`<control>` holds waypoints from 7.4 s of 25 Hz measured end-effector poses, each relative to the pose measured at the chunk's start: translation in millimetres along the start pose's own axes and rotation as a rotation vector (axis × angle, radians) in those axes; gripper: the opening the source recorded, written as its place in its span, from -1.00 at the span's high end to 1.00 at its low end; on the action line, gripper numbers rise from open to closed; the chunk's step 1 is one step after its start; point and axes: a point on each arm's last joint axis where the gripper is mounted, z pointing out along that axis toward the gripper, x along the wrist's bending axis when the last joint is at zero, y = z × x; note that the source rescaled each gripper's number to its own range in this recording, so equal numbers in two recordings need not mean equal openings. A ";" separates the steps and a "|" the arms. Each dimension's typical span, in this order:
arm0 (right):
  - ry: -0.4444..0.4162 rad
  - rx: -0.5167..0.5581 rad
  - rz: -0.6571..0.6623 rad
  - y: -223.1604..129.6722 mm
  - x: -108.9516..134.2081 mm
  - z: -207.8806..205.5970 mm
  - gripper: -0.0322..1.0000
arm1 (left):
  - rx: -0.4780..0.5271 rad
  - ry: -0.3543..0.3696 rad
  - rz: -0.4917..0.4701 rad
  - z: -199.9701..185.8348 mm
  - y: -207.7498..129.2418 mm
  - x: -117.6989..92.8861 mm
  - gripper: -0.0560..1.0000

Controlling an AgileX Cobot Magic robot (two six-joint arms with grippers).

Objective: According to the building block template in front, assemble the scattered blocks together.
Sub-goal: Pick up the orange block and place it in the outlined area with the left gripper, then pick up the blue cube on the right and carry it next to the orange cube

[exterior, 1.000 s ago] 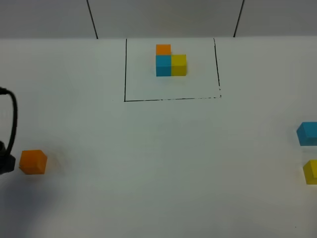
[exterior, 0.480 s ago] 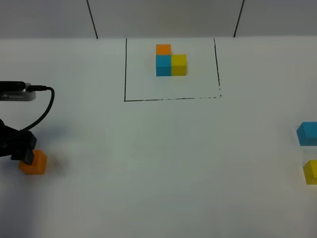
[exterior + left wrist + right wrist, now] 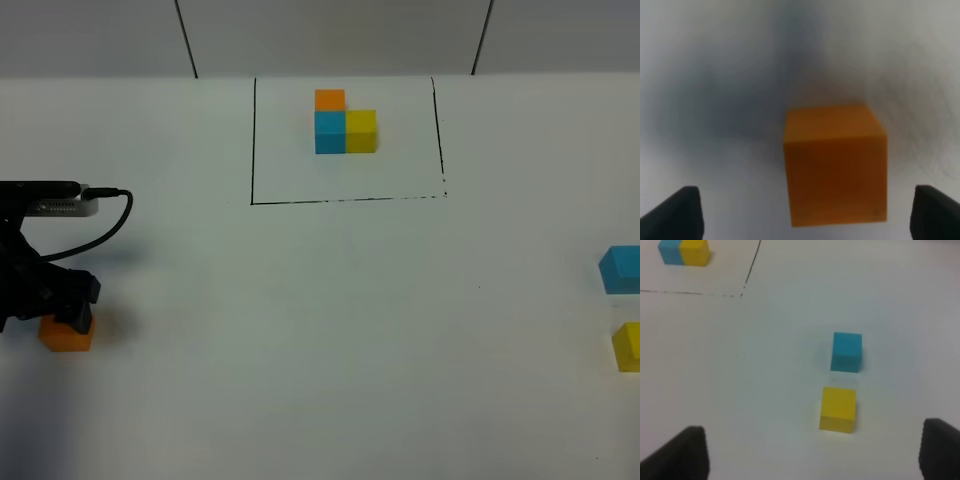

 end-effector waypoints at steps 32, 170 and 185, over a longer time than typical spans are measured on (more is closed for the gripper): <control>0.000 0.000 0.002 0.0 0.0 0.0 -0.46 | 0.044 -0.002 0.013 18.7 3.2 -0.4 0.89; 0.007 0.000 0.016 0.0 0.6 0.0 -0.46 | -0.705 -0.029 0.080 -203.2 -154.9 -8.8 -0.64; 0.007 0.000 0.017 0.0 0.6 0.0 -0.46 | -0.942 -0.159 0.168 -147.6 -258.2 -18.1 -0.48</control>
